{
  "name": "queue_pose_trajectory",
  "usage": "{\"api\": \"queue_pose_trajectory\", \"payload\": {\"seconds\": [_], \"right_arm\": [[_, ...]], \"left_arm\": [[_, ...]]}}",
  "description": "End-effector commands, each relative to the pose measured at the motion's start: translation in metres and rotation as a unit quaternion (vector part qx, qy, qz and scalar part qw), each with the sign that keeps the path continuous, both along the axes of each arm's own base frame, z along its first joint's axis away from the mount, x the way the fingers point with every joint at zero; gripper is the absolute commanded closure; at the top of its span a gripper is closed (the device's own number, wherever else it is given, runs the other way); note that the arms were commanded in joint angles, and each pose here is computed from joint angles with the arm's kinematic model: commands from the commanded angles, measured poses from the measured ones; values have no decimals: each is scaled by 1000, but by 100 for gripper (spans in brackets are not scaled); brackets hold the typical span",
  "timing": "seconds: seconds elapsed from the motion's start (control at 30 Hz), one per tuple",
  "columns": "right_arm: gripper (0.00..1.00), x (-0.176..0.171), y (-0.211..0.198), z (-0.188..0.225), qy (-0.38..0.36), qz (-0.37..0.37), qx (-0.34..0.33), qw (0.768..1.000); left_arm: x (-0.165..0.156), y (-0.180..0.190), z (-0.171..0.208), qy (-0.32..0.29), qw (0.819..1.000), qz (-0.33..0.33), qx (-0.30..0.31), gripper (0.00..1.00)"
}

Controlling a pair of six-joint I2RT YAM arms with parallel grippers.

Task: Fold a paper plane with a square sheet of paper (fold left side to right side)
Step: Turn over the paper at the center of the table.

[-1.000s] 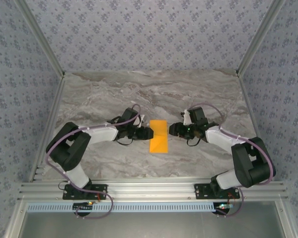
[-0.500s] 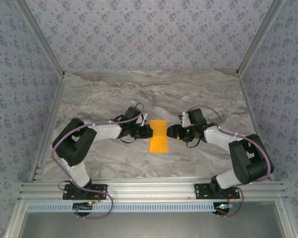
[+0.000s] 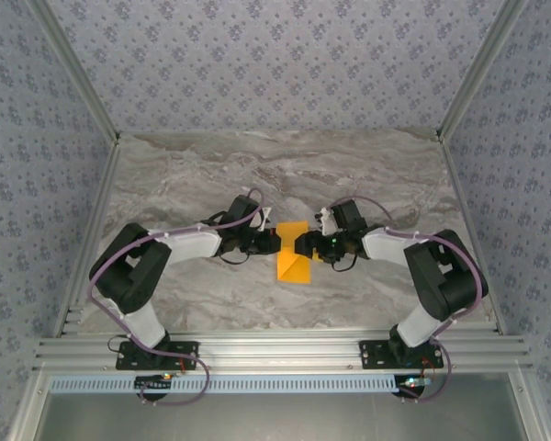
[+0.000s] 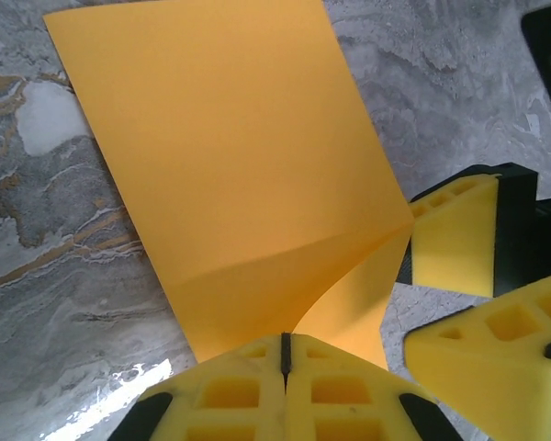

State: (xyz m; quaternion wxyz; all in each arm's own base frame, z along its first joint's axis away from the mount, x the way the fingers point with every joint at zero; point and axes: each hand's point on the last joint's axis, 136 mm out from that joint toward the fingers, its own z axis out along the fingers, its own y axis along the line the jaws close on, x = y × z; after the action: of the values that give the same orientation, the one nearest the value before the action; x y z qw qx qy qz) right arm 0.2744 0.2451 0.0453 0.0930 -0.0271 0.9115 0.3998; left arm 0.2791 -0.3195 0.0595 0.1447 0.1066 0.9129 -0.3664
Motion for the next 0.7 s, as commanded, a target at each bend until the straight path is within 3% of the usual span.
{"api": "queue_pose_trajectory", "payload": {"seconds": [0.0,0.2,0.3,0.37,0.5,0.67], "right_arm": [[41,9,16,5,0,10,28,1000],[76,16,28,10,10,2,59,998],[92,20,24,24,-10,-3,71,997],[96,24,19,42,-30,-7,90,996],[96,34,5,90,-79,-16,131,988],[95,46,-10,168,-148,-27,189,970]], "left_arm": [[-1,7,4,-13,1000,-2,8,99],[3,14,11,-18,1000,20,6,91],[9,24,27,-20,999,45,-16,74],[15,33,48,-28,997,67,-41,54],[24,54,96,-50,988,115,-88,33],[27,72,180,-111,963,158,-189,5]]}}
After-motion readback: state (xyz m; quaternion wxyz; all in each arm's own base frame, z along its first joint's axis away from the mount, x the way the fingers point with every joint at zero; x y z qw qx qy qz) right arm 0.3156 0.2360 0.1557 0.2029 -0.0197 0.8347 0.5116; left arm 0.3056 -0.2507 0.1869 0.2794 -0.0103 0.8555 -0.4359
